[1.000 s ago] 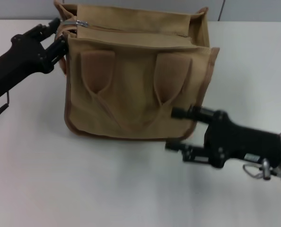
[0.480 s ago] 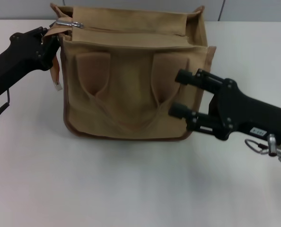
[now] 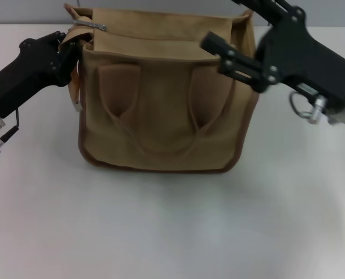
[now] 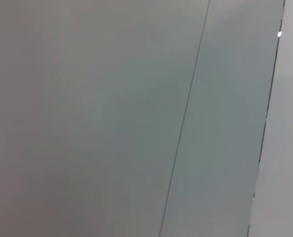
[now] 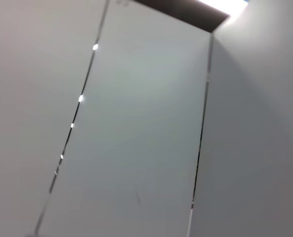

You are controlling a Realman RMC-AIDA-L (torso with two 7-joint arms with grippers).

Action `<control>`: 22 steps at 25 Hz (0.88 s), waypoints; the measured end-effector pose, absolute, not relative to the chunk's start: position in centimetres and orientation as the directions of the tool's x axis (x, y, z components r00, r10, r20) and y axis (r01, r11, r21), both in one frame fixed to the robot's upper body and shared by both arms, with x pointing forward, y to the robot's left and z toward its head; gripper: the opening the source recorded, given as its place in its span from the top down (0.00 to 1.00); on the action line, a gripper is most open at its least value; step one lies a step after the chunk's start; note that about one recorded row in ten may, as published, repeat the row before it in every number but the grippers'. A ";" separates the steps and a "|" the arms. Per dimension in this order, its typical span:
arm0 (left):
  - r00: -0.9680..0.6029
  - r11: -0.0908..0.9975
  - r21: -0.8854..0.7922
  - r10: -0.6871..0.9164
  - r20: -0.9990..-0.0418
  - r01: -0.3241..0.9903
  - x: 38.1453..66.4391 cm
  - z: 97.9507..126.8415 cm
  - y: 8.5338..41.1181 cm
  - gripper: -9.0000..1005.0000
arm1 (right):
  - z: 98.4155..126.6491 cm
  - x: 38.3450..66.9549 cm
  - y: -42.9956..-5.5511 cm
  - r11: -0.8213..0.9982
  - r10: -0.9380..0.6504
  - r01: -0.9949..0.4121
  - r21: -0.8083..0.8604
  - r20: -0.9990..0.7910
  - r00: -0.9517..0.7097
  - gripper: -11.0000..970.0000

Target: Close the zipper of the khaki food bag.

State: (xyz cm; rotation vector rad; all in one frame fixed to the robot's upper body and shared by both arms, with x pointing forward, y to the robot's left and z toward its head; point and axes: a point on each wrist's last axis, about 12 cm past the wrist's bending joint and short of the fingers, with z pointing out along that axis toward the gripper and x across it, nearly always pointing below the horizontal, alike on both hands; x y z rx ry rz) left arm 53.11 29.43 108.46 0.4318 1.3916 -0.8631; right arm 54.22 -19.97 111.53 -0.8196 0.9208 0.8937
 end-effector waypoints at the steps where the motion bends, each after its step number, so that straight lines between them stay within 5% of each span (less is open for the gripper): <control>1: -0.050 0.629 -0.221 -0.278 -0.959 0.746 53.1 108.5 29.3 0.97 | 111.8 54.9 -19.0 0.417 0.232 -0.861 -0.290 -0.882 0.410 0.20; 6: -0.048 0.606 -0.225 -0.294 -0.955 0.763 53.1 108.7 28.9 0.97 | 112.3 56.5 -17.4 0.505 0.128 -0.742 -0.441 -0.812 0.569 0.20; 22: -0.054 0.568 -0.238 -0.322 -0.945 0.788 53.6 109.0 27.7 0.97 | 111.2 58.6 -13.0 0.468 -0.095 -0.682 -0.562 -0.799 0.594 0.20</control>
